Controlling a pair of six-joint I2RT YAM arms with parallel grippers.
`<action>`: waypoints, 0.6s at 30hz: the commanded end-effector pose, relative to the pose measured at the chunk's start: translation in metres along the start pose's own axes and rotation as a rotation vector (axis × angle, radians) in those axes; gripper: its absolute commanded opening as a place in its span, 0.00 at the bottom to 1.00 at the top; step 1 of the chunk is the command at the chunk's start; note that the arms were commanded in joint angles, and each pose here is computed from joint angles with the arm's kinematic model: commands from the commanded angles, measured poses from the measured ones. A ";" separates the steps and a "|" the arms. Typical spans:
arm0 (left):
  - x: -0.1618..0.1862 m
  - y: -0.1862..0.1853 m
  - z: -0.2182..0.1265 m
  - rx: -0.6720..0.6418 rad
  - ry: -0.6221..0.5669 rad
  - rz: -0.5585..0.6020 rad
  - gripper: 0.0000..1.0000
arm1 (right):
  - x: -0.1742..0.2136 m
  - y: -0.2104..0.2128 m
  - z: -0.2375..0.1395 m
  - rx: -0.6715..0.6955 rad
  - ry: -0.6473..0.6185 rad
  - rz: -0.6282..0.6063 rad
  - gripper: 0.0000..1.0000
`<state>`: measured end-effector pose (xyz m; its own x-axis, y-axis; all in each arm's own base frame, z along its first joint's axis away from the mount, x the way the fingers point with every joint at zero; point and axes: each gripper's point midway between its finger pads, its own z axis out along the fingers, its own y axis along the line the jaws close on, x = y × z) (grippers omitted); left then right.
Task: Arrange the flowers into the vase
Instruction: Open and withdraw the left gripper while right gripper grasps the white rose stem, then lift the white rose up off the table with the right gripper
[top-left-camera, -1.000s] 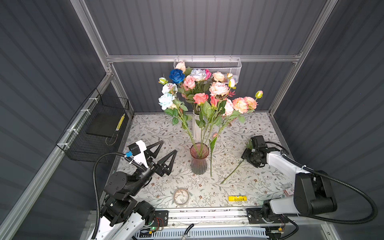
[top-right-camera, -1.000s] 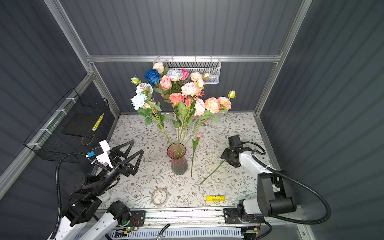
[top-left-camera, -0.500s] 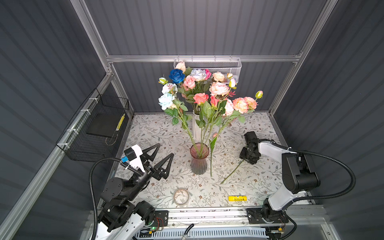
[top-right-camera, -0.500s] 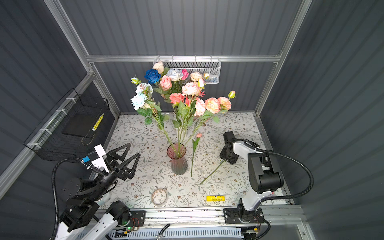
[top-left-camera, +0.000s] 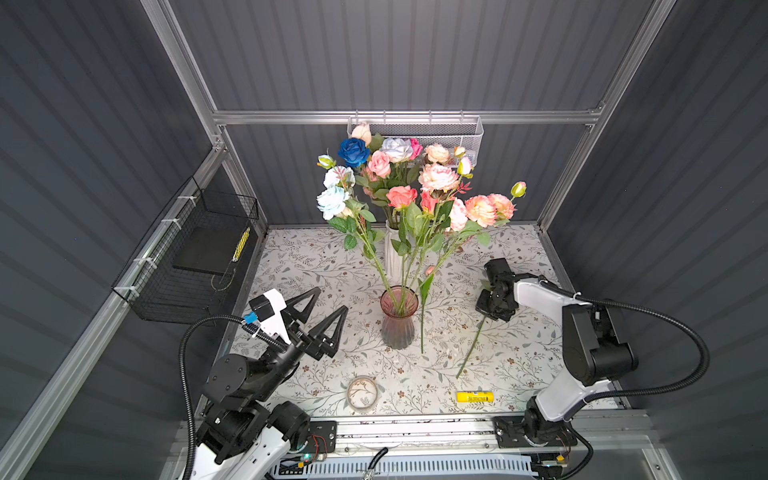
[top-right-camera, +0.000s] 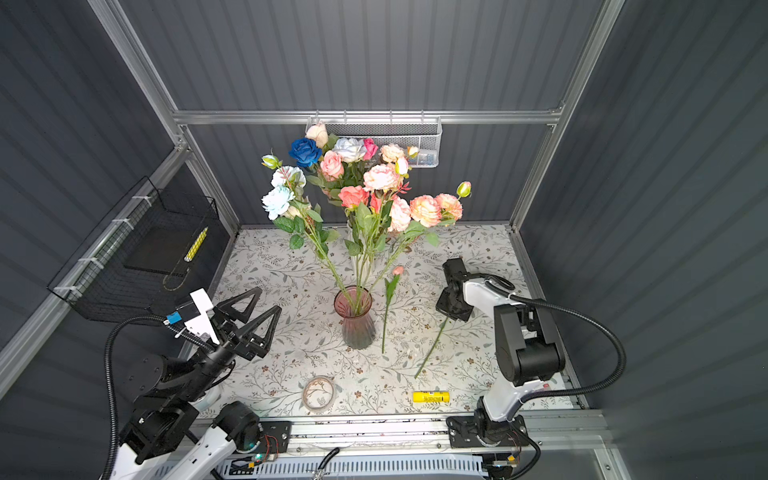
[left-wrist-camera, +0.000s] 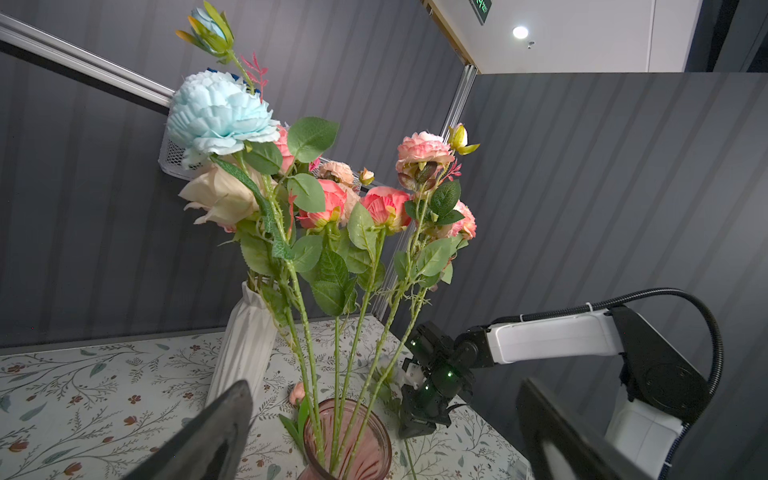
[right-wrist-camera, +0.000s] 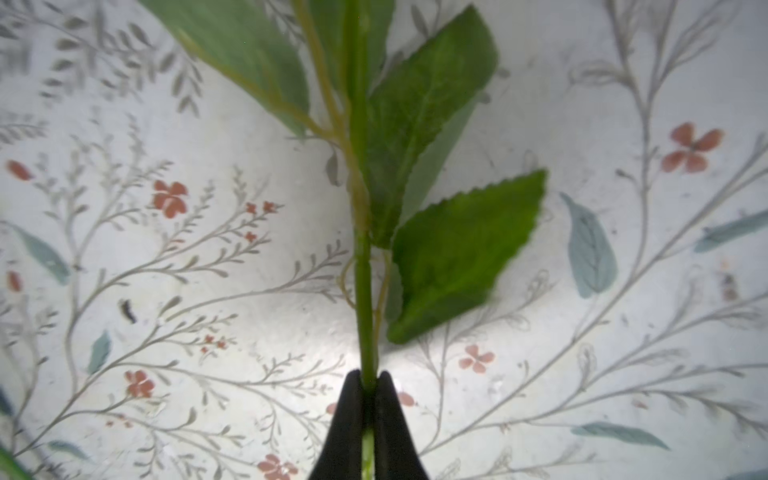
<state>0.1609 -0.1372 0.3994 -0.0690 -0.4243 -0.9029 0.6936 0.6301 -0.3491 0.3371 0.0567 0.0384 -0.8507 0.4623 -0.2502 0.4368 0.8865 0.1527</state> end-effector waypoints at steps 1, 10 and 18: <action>-0.006 0.000 0.003 -0.004 -0.011 -0.005 1.00 | -0.013 0.009 -0.024 -0.077 -0.113 -0.025 0.00; -0.011 -0.004 0.012 0.003 0.013 -0.007 1.00 | -0.028 0.014 -0.120 -0.313 -0.460 -0.009 0.00; -0.017 -0.010 0.018 0.015 0.049 0.011 1.00 | -0.003 0.026 -0.205 -0.610 -0.619 -0.071 0.00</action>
<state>0.1742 -0.1488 0.4106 -0.1122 -0.3934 -0.9125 0.6863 0.6334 -0.3575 0.3020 0.0604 0.2244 -0.4913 0.5026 -0.7114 0.1101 0.8460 0.5217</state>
